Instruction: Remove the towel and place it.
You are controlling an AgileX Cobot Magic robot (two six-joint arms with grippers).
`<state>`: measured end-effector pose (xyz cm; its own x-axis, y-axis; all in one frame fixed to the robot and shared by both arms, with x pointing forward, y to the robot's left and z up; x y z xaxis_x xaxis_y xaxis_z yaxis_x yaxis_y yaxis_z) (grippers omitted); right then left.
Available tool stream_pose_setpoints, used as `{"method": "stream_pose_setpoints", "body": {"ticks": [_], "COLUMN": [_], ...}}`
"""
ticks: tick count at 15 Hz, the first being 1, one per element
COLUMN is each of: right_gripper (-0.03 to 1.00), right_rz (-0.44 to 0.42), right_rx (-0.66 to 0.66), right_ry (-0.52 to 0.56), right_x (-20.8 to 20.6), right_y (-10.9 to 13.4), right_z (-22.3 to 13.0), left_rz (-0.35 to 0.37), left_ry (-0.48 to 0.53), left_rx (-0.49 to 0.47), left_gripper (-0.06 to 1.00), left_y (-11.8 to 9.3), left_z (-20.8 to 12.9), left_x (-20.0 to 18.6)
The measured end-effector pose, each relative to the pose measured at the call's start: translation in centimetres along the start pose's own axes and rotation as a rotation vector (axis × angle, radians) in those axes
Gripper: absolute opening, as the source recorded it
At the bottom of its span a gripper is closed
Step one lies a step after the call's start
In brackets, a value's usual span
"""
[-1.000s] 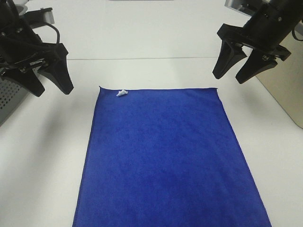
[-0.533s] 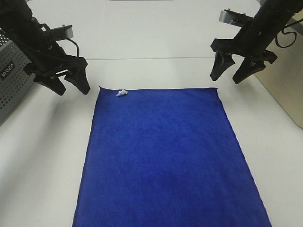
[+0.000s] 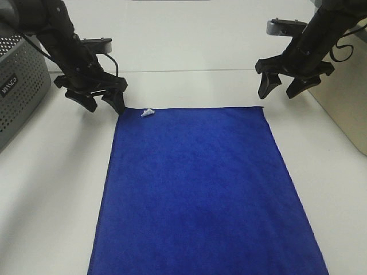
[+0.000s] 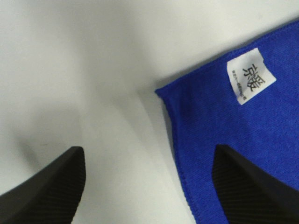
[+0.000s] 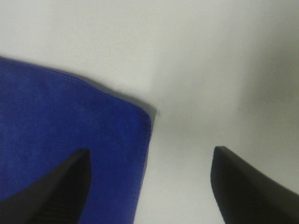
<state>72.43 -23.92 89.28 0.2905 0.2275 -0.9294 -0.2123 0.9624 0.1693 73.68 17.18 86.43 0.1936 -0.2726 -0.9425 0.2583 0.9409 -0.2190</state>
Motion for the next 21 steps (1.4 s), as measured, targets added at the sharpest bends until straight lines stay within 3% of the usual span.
{"method": "stream_pose_setpoints", "body": {"ticks": [7, 17, 21], "right_gripper": [0.71, 0.71, 0.71], "right_rz": [-0.018, 0.008, 0.035], "right_rx": [0.006, 0.074, 0.042], "right_ry": [0.012, 0.066, 0.074], "right_x": [3.9, 5.1, 5.8], "right_y": [-1.1, -0.9, 1.6], "right_z": [-0.2, -1.0, -0.9], "left_rz": [-0.003, -0.009, -0.051], "left_ry": [0.015, 0.011, -0.017], "left_rx": [-0.055, -0.058, -0.019], "left_gripper": [0.71, 0.71, 0.71], "left_y": [0.0, -0.1, -3.3], "left_z": [-0.2, -0.1, 0.5], "left_x": [2.3, 2.5, 3.7]}}
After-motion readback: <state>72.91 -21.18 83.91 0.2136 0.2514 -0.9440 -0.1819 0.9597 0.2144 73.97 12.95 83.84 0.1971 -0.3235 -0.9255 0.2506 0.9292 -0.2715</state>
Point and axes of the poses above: a point on each arm's last joint axis where the gripper is mounted, x pointing out along that axis toward the gripper, y along the wrist's bending axis when the last joint is at zero, z = x × y, the point moved 4 cm from there along x, pointing out along that axis toward the gripper, and after that the axes turned 2 degrees about -x, right-handed, at the moved point
